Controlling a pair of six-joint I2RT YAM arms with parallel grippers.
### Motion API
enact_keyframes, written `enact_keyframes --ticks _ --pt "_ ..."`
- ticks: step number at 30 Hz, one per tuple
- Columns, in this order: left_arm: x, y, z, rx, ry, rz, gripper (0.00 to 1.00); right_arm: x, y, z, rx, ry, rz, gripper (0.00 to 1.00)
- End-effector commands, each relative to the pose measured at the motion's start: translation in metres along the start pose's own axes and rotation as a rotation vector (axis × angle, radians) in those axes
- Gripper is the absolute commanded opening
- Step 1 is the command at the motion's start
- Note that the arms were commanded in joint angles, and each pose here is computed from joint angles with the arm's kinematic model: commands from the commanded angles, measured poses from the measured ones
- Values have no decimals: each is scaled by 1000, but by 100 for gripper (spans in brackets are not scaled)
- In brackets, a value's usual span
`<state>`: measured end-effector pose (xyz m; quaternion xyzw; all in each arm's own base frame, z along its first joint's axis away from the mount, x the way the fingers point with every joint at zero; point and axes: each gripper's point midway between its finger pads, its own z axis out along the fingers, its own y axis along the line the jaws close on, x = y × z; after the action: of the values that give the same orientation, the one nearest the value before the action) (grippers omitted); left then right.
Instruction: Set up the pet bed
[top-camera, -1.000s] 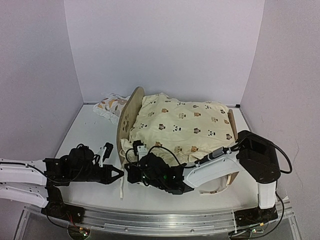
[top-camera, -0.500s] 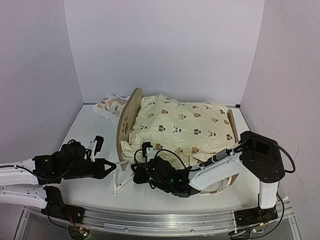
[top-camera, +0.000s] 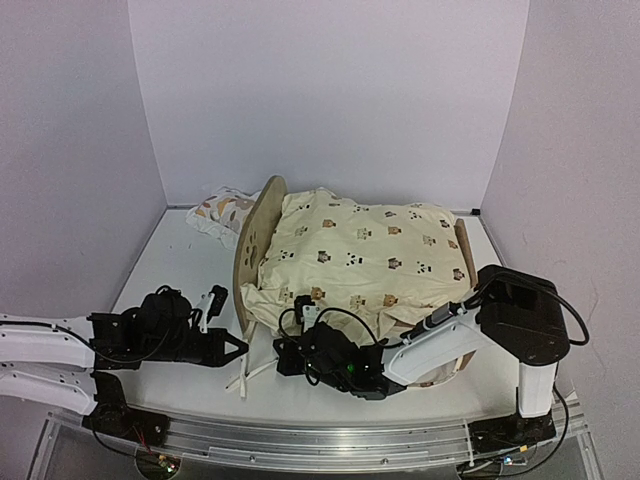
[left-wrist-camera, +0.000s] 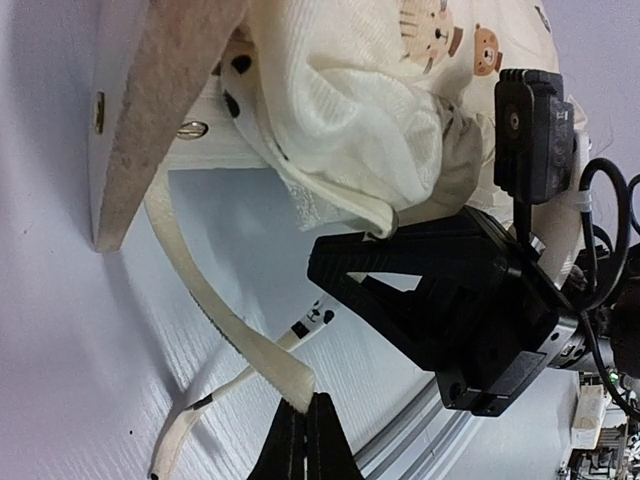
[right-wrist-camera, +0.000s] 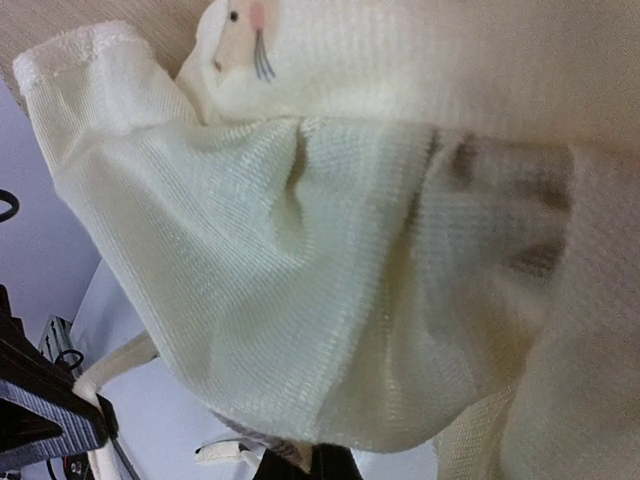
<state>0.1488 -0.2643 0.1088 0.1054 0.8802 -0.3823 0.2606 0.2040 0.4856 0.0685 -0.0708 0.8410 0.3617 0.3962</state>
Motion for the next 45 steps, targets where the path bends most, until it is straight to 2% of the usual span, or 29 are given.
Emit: enact_keyframes --ticks 1,8,18,25,28,31,35,45 --pt "0 -22 9 122 2 -19 1 -3 10 5 -33 -21 5 0" --pt "8 -22 22 139 44 -32 5 -2 4 4 -21 -35 -9 0" --pt "22 -24 23 146 126 10 38 5 5 8 -56 -30 -63 0" --pt "24 2 13 -11 136 6 65 13 -2 16 -42 -35 -76 0" --pt "28 16 10 -91 158 -4 71 15 -4 18 -38 -38 -81 0" --pt "27 28 6 -174 162 -16 72 16 -5 20 -38 -46 -82 0" --pt "30 39 -4 -244 172 -38 64 15 -6 22 -38 -59 -91 0" --pt "55 61 -6 -333 277 -59 56 16 -9 26 -28 -78 -111 0"
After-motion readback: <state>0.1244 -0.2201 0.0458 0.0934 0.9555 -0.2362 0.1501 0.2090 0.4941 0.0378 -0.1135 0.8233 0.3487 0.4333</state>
